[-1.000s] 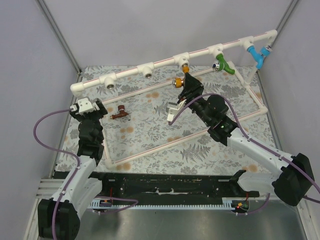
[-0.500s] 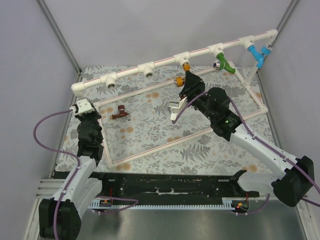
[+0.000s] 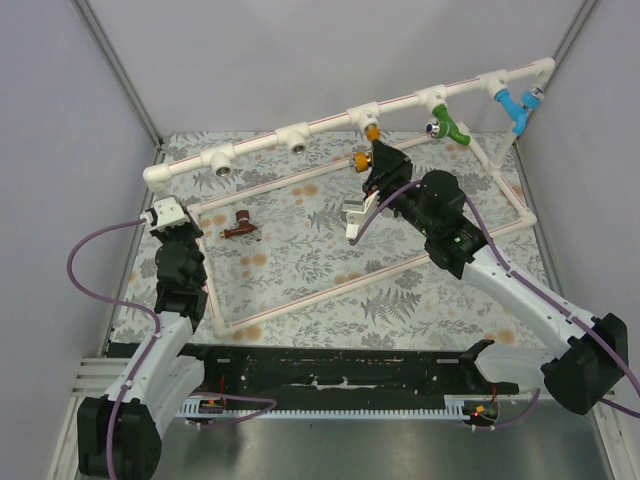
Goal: Install the water faucets
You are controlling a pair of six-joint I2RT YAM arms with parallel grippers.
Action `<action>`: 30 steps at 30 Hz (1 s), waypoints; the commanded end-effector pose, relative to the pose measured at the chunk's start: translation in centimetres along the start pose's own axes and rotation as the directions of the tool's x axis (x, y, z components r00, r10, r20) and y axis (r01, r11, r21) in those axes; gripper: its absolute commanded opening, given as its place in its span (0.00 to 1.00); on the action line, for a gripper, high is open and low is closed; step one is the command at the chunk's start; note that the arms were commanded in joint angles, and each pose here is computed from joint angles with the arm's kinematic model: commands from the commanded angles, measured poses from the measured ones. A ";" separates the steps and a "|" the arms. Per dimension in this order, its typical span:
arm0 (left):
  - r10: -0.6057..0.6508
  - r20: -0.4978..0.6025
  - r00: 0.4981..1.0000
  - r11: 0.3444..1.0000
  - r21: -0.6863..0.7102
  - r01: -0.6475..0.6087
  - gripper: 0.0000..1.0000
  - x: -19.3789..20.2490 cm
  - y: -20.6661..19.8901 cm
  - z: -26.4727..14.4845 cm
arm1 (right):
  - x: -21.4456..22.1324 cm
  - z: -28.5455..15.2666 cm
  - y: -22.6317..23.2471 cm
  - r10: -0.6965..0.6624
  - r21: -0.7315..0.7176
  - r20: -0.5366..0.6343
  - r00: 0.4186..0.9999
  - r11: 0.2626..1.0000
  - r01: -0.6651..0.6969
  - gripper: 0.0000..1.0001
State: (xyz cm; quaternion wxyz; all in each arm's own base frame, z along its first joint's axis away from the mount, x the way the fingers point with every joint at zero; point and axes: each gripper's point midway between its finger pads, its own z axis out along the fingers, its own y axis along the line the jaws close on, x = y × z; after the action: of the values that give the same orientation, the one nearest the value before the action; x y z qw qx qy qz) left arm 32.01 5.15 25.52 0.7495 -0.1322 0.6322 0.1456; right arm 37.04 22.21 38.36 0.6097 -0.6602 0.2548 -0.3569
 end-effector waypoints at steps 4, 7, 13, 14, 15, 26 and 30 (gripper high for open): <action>-0.019 0.052 0.998 0.999 0.051 0.017 0.02 -1.6 -1.2 -0.1 | 1.3 1.2 3.5 0.244 -0.022 -0.048 0.969 0.969 -0.245 0.00; -0.019 0.051 0.999 0.998 0.054 0.016 0.02 -1.6 -1.3 -0.1 | 1.1 1.6 4.4 0.218 -0.034 -0.049 0.975 0.975 -0.220 0.00; -0.008 0.050 0.999 0.999 0.051 0.006 0.02 -1.6 -1.2 -0.1 | 2.8 1.2 4.1 0.052 -0.084 -0.115 0.992 0.995 -0.062 0.00; -0.009 0.049 0.999 0.999 0.051 0.007 0.02 -1.5 -1.2 -0.1 | 2.9 1.0 3.4 0.048 -0.074 -0.110 0.993 0.996 -0.056 0.00; -0.011 0.049 0.999 0.999 0.051 0.008 0.02 -1.5 -1.2 -0.1 | 2.9 0.8 2.7 0.051 -0.062 -0.107 0.993 0.996 -0.058 0.00; -0.019 0.044 0.999 0.999 0.052 0.017 0.02 -1.5 -1.3 -0.1 | 3.9 -0.1 2.7 0.001 -0.127 -0.125 0.992 0.992 -0.017 0.00; -0.025 0.043 0.999 0.998 0.054 0.022 0.02 -1.5 -1.3 -0.1 | 3.7 0.1 3.4 0.167 -0.118 -0.135 0.977 0.976 -0.184 0.00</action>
State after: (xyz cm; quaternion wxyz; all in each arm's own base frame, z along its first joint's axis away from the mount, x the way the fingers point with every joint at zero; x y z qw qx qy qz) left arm 32.04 4.99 25.49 0.7495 -0.1304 0.6329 0.1443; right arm 37.47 21.95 38.38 0.6127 -0.6577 0.2717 -0.3438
